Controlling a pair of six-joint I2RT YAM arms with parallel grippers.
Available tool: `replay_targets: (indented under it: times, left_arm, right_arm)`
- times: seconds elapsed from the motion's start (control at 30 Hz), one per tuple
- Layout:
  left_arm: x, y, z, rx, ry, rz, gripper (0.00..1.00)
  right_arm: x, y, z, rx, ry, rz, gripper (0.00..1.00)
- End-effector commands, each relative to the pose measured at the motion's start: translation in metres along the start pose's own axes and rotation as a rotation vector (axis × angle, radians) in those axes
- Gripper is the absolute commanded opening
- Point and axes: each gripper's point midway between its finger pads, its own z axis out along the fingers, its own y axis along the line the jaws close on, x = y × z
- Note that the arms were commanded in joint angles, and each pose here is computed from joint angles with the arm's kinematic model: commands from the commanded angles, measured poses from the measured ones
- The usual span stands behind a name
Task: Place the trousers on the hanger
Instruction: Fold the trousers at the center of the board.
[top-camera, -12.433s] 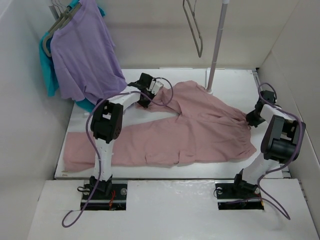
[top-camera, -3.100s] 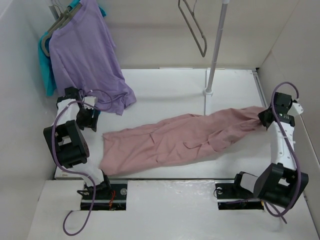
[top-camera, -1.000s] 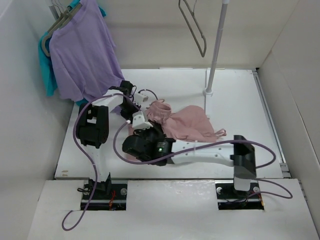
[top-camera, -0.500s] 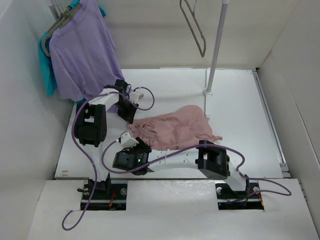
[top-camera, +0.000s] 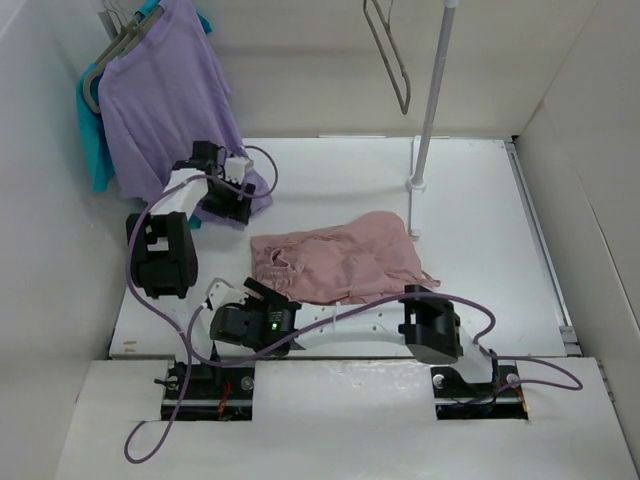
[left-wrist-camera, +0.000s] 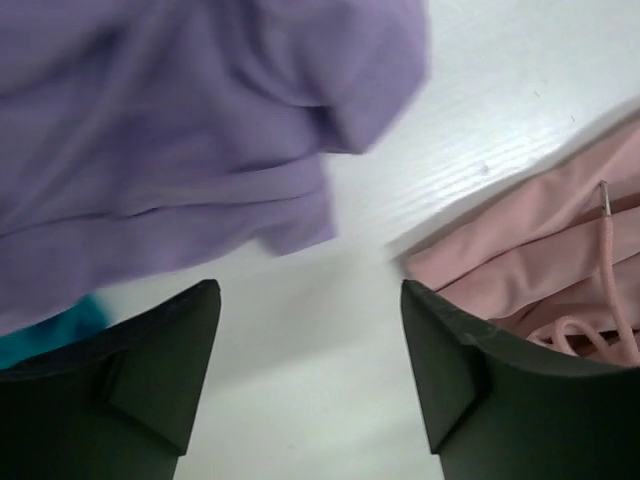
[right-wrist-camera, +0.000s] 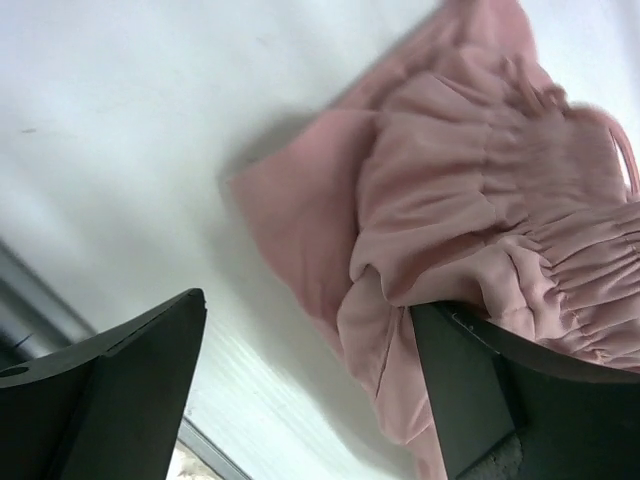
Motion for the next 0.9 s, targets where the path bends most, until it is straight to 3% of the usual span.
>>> replay_targets:
  times: [0.0,0.03,0.23,0.4,0.6,0.8,0.87]
  left_arm:
    - [-0.048,0.016,-0.062,-0.083,-0.238,0.006,0.7]
    - [-0.054,0.019,-0.068,-0.089,-0.277,0.012,0.78]
    - [-0.06,0.012,-0.106,0.01,-0.423,0.012,0.82]
    - [-0.041,-0.044,-0.131,0.188,-0.375,0.169,0.83]
    - [-0.028,-0.076,-0.148,0.165,-0.371,0.277,0.83]
    - [-0.051,-0.122,-0.208,0.309,-0.56,0.407,0.87]
    - [-0.049,-0.144,-0.219,0.384,-0.571,0.471,0.84]
  right_arm:
    - [-0.033,0.032,-0.03,-0.188,-0.1,-0.105,0.88]
    - [-0.031,0.036,-0.029,-0.207,-0.101,-0.116,0.88]
    - [-0.047,0.047,-0.054,-0.357,-0.17,-0.135,0.89]
    - [-0.064,0.041,-0.076,-0.401,-0.223,-0.096,0.89]
    - [-0.067,0.001,-0.117,-0.443,-0.298,0.146,0.89]
    - [-0.012,-0.048,-0.12,-0.373,-0.228,0.354,0.89]
    - [-0.006,-0.086,-0.13,-0.338,-0.244,0.539,0.89]
